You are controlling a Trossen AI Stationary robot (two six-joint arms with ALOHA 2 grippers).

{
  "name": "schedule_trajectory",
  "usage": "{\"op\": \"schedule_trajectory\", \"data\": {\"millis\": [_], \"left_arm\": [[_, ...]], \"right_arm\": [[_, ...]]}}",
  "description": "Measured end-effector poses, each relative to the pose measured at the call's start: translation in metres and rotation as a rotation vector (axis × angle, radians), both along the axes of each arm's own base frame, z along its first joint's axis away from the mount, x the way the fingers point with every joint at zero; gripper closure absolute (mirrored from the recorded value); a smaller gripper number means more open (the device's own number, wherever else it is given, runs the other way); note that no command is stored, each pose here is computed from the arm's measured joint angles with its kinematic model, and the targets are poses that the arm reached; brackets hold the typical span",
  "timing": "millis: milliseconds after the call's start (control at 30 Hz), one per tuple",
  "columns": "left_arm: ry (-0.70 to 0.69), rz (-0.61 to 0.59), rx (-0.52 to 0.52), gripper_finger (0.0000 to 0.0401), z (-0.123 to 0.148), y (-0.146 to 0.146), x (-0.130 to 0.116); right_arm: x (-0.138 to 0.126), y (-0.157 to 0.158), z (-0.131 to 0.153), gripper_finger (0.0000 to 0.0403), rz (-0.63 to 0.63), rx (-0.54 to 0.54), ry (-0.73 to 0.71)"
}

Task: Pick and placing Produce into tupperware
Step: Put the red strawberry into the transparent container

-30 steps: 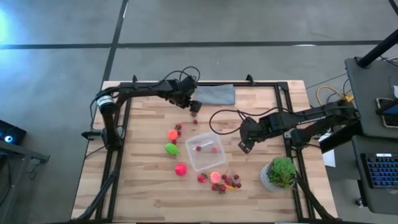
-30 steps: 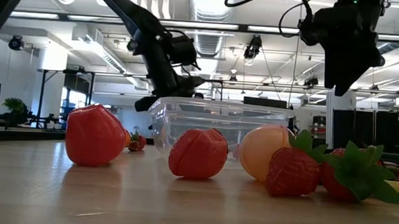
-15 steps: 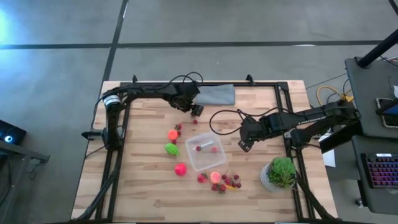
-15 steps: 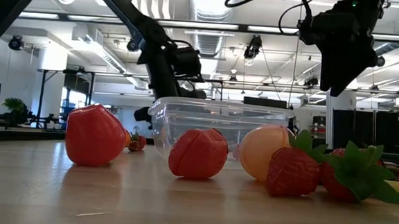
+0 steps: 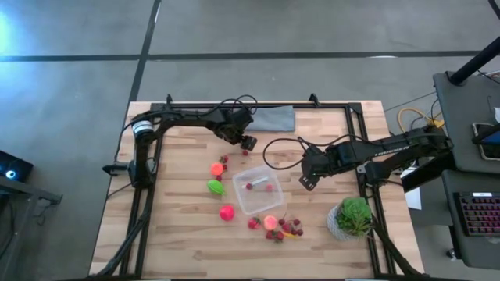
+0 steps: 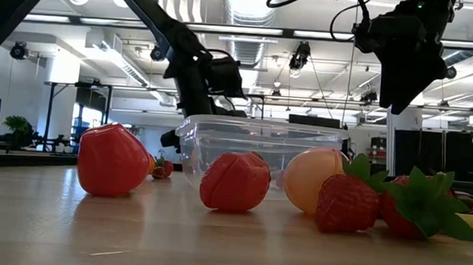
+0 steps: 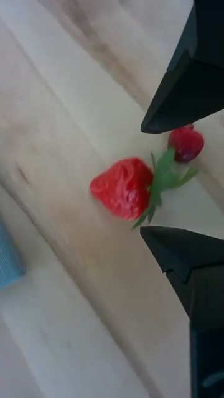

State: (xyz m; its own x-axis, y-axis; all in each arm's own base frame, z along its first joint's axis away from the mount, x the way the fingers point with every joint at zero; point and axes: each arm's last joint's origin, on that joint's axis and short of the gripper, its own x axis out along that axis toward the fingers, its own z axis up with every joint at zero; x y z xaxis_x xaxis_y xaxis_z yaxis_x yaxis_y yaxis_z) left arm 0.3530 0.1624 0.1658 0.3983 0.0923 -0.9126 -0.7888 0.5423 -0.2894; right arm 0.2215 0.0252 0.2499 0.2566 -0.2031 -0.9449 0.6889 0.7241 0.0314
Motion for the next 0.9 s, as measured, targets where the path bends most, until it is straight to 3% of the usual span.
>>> {"op": "schedule_trajectory", "data": {"millis": [200, 533, 900], "left_arm": [[0.02, 0.0, 0.065, 0.0159, 0.0, 0.0011, 0.0005], [-0.014, -0.007, 0.08, 0.0161, 0.0017, 0.0, 0.0046], [-0.012, -0.005, 0.082, 0.0239, 0.0016, 0.0002, 0.0044]], "right_arm": [[0.0001, 0.0, -0.0001, 0.0166, -0.001, 0.0, 0.0], [0.0001, 0.0, -0.0001, 0.0167, 0.0, 0.0, 0.0], [0.0002, -0.0005, 0.0001, 0.0167, -0.001, -0.015, -0.002]]}}
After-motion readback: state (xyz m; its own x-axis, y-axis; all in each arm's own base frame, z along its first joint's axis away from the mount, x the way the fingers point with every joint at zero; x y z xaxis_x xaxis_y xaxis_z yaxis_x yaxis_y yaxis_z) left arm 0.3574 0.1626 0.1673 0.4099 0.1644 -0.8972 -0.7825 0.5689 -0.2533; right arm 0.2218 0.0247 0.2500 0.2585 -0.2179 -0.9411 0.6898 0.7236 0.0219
